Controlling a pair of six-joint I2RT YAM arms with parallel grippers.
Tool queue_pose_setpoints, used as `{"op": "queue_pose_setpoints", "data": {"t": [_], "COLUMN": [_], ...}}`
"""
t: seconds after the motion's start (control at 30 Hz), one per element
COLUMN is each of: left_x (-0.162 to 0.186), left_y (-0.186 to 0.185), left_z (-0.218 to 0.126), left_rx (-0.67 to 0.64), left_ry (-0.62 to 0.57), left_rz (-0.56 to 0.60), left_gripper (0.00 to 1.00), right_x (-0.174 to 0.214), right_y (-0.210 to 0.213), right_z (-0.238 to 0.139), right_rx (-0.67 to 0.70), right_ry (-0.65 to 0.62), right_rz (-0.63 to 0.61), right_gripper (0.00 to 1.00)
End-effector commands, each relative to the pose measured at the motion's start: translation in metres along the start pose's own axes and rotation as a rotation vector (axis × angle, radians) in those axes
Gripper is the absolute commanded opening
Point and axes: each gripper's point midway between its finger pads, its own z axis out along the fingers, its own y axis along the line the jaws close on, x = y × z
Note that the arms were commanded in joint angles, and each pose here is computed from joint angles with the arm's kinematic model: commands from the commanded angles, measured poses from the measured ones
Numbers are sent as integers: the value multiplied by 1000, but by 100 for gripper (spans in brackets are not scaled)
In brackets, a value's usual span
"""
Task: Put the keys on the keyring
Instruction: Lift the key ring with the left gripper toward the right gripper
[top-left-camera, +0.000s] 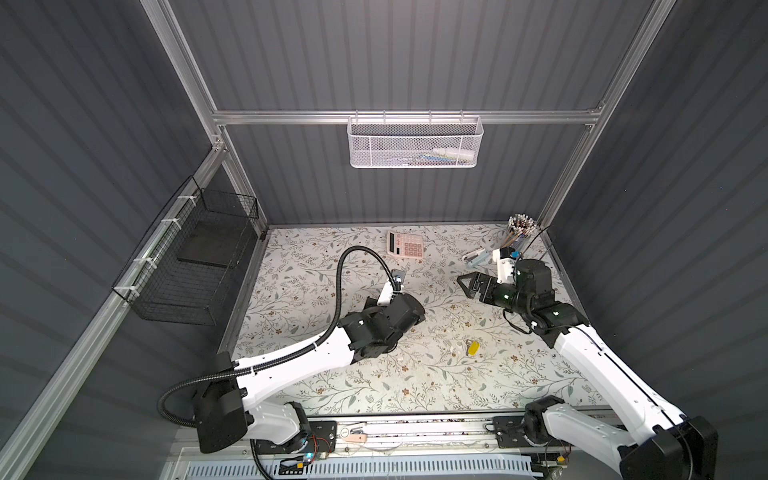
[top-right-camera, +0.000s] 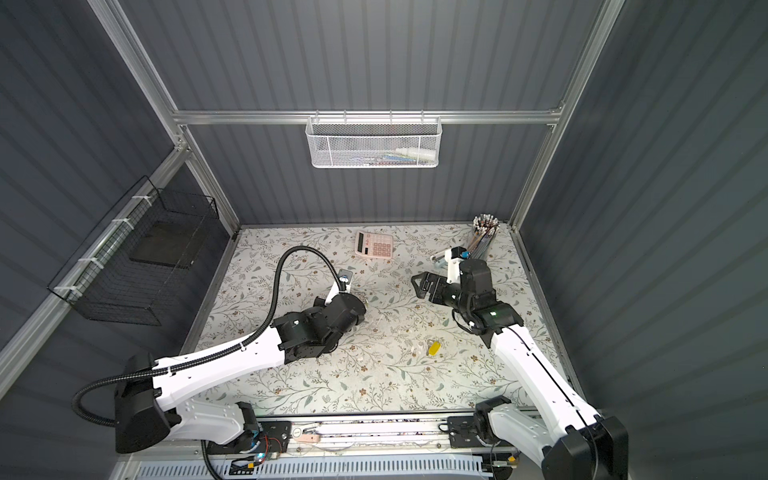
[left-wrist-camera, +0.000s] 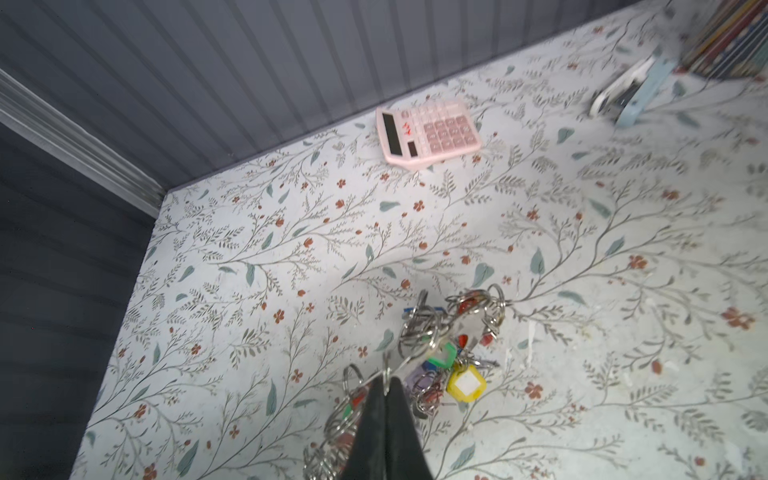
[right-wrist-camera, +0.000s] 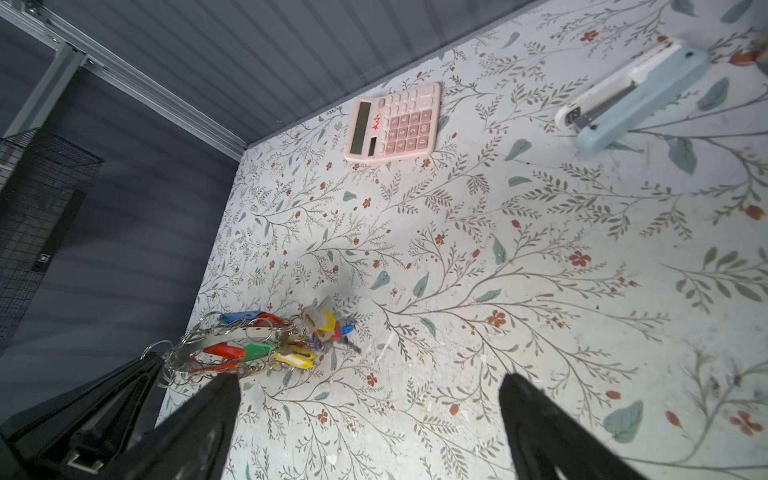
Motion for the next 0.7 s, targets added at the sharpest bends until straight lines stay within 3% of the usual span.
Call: {"op": "queue_pose_setpoints", "data": {"t": [0.0,0.27,0.53,0.67], "left_x": [-32,-51,-72,-80], "left_y": [5,7,-20,-32], "left_z": [-14,-29,-40,-50], "left_rx": [31,99,265,359], "left_ry": [-134,-258,-349,-426], "left_rz": [-82,-121,-84,-61], "left_gripper": [0,0,0,0], "right_x": [-13,-30,-48,-53], "right_y": [23,15,29,40], "right_z": [-5,-15,-29,-26], "right_rx": [-87,-25,-77,-186], "right_ry": [-11,-98,-163,-134], "right_rz": [4,34,-43,-41], "right_gripper": [99,99,99,99]}}
